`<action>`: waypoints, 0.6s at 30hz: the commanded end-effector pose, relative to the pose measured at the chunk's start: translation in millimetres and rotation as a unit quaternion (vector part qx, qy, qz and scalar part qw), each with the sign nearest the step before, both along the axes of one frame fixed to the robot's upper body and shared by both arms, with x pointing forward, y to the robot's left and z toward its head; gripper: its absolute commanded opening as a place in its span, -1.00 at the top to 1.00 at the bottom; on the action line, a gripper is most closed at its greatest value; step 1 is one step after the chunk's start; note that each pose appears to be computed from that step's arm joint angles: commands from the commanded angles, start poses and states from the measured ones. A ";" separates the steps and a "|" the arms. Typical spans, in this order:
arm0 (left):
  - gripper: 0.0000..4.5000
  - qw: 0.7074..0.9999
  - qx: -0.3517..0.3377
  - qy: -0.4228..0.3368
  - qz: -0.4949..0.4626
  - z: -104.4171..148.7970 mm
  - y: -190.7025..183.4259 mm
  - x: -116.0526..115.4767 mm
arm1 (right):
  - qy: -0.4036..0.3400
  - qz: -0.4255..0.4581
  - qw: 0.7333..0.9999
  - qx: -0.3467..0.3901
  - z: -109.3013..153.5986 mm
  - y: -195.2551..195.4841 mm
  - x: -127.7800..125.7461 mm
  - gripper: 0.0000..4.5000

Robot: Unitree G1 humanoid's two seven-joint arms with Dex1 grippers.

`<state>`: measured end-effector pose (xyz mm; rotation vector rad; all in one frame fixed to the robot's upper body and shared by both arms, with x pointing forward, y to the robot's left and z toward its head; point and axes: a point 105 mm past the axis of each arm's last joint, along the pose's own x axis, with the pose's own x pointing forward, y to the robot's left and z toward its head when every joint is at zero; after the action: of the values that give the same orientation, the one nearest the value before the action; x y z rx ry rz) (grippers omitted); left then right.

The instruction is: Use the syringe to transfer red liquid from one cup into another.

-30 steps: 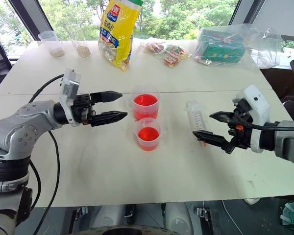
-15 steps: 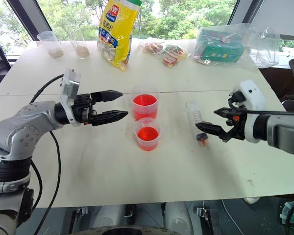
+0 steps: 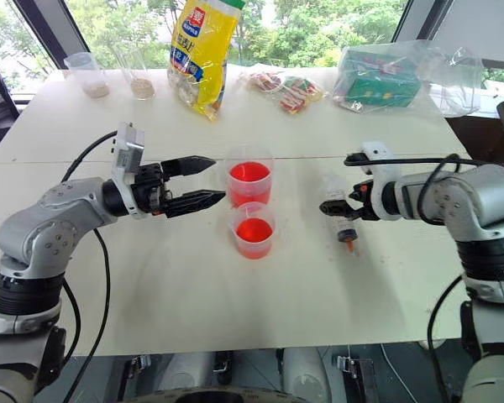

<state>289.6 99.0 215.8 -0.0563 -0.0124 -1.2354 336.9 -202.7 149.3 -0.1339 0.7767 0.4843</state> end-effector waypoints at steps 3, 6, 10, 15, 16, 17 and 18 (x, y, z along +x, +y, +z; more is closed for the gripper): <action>-1.00 0.999 -0.004 -0.040 0.008 13.9 1.3 -5.5 | -0.013 0.017 0.999 -0.026 -2.8 4.7 18.8 -0.97; -1.00 0.999 -0.005 -0.043 0.012 14.2 1.1 -5.5 | -0.009 0.022 0.999 -0.040 -10.1 5.9 24.4 -0.97; -1.00 0.999 -0.004 -0.045 0.014 13.4 0.4 -5.7 | -0.010 0.022 0.998 -0.058 -17.8 5.9 32.4 -0.97; -1.00 0.999 -0.002 -0.047 0.016 12.7 0.5 -5.0 | -0.010 0.037 0.996 -0.077 -23.7 9.4 34.9 -0.38; -1.00 0.999 -0.002 -0.048 0.016 12.7 0.5 -4.9 | -0.010 0.039 0.996 -0.078 -24.2 9.7 34.8 -0.13; -1.00 0.999 -0.001 -0.048 0.017 12.6 0.6 -4.8 | -0.009 0.040 0.996 -0.079 -24.5 10.0 34.6 0.07; -1.00 0.999 -0.001 -0.049 0.017 12.6 1.0 -4.6 | -0.008 0.043 0.996 -0.078 -24.7 10.6 33.5 0.26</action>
<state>289.2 99.4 219.1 -0.0338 -0.0486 -1.2029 371.0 -198.1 124.1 -0.3088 0.7965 0.4768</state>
